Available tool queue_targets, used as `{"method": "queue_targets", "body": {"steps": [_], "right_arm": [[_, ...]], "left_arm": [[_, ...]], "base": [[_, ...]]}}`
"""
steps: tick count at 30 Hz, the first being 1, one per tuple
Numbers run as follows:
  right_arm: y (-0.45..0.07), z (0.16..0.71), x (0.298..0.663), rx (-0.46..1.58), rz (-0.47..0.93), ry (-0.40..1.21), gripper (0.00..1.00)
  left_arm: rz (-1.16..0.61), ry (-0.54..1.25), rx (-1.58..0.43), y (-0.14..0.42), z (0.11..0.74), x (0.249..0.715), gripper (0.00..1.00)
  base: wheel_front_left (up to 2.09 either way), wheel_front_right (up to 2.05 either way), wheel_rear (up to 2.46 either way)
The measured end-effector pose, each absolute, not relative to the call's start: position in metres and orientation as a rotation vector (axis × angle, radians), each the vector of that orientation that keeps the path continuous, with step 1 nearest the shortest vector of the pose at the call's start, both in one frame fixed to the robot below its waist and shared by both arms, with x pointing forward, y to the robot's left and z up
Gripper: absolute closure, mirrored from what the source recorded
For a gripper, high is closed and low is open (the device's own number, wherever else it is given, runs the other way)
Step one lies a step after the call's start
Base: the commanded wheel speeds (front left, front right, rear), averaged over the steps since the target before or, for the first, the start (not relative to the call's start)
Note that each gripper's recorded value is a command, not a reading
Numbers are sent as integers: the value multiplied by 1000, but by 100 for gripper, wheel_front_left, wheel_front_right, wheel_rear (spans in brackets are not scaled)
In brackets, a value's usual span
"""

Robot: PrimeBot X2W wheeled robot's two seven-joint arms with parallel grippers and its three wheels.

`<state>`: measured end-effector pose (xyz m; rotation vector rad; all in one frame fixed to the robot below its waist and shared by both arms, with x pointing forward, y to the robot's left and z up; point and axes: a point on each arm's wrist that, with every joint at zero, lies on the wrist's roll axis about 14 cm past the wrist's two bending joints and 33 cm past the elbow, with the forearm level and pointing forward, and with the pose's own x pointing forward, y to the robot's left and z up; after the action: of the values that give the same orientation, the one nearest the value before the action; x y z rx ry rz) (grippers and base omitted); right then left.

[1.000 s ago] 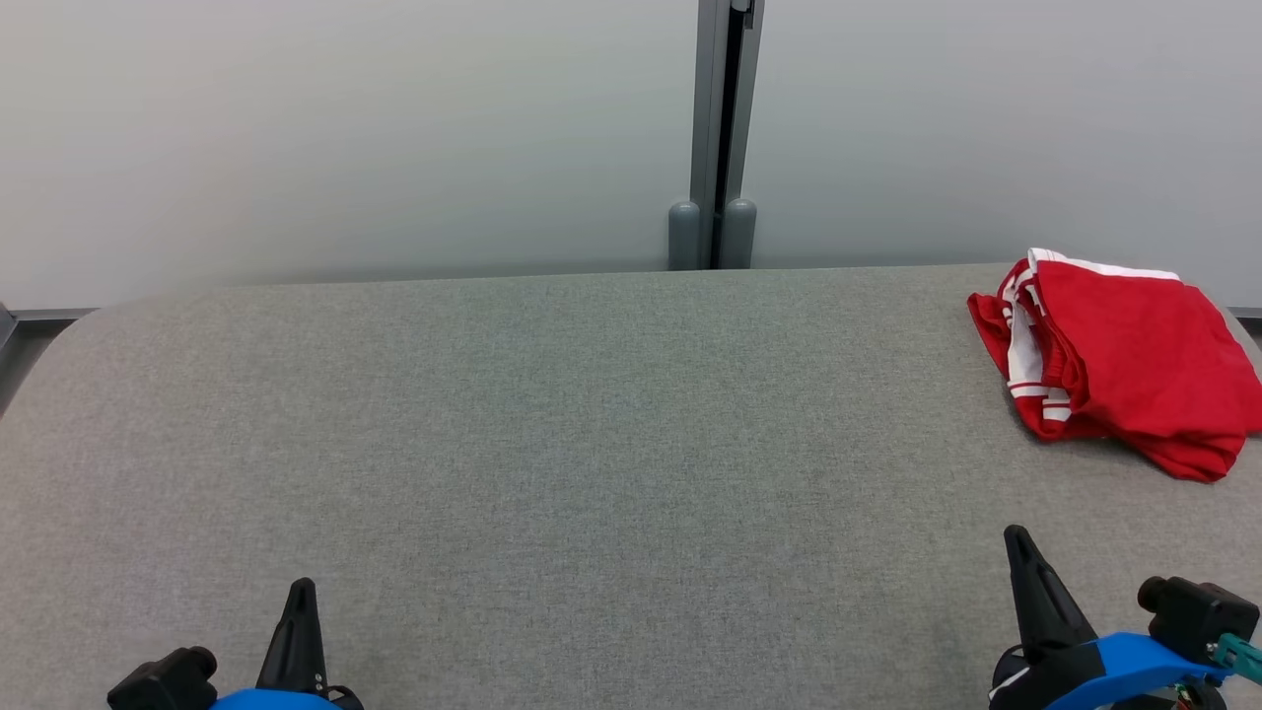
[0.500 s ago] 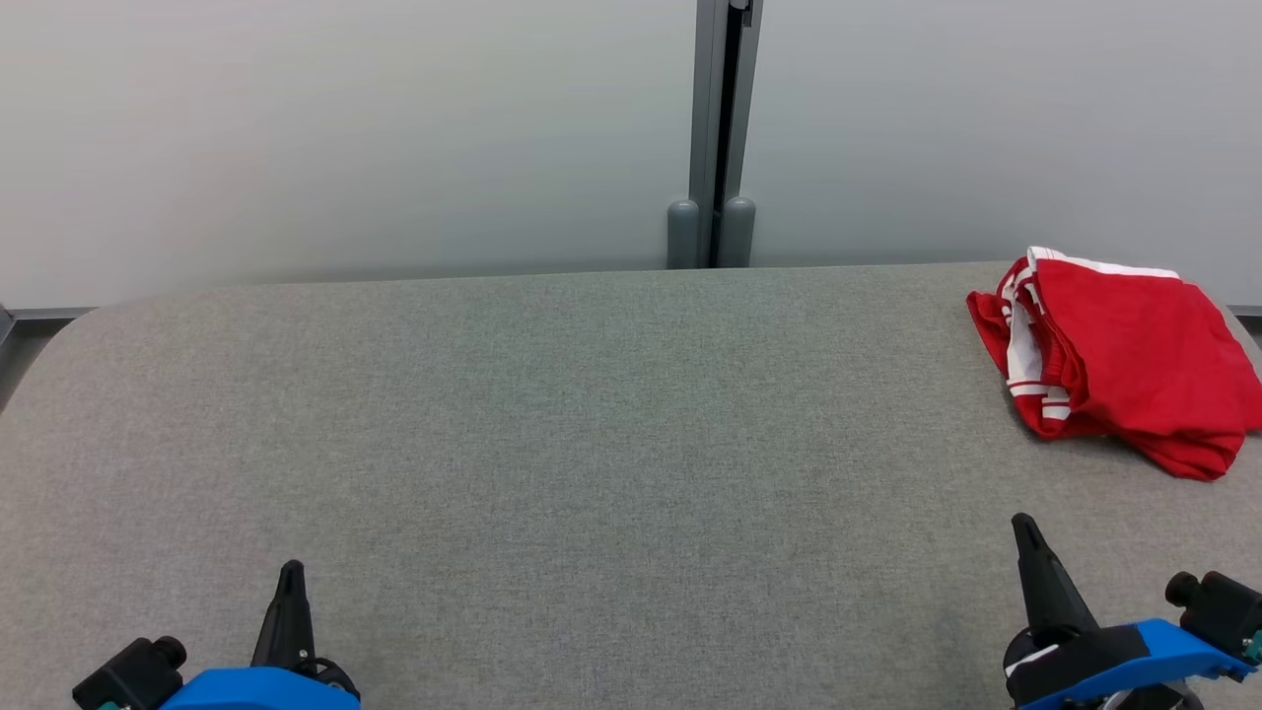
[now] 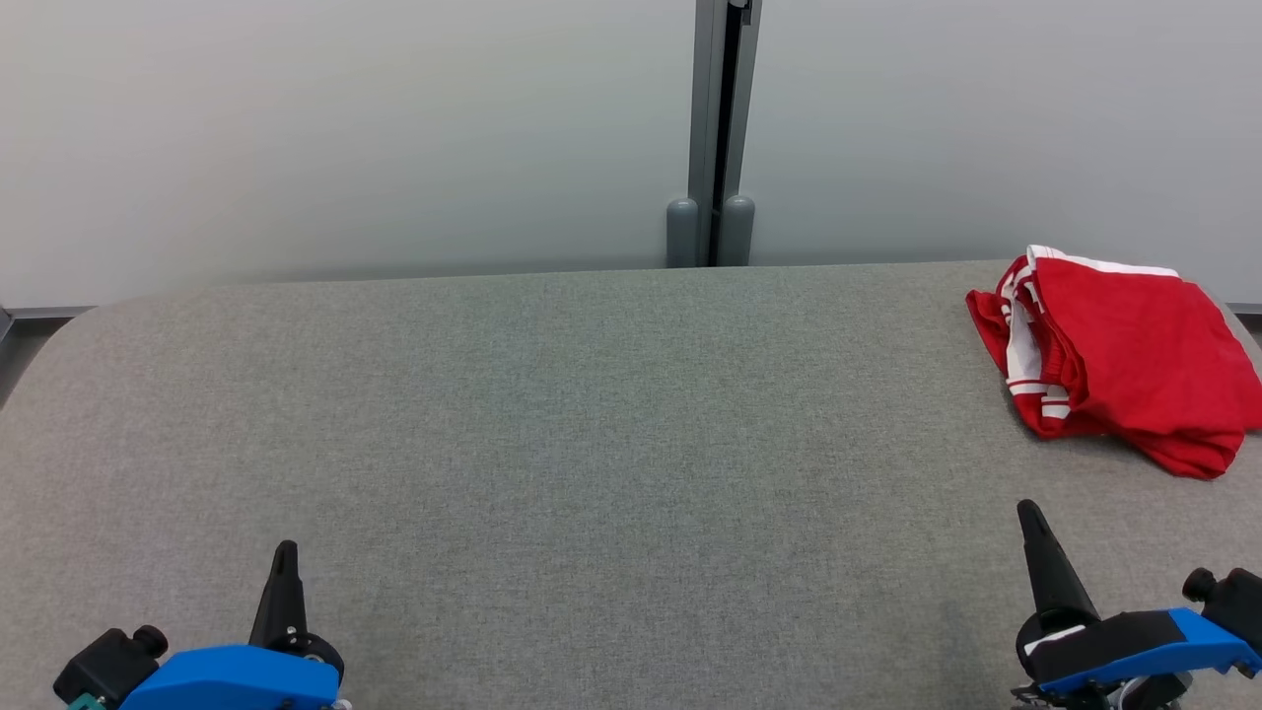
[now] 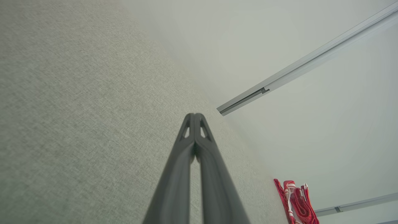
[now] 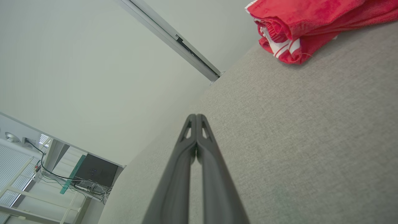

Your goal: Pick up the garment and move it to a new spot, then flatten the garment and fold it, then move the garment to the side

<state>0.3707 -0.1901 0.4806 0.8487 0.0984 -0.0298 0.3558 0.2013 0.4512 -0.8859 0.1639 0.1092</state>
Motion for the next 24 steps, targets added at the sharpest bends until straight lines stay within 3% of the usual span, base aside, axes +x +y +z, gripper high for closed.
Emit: {"method": "queue_targets", "body": {"steps": [24], "right_arm": [[-193, 488, 377, 1135, -35, 72, 100]], "left_arm": [[95, 119, -1158, 200, 468, 369, 100]], "base": [[0, 0, 0]]}}
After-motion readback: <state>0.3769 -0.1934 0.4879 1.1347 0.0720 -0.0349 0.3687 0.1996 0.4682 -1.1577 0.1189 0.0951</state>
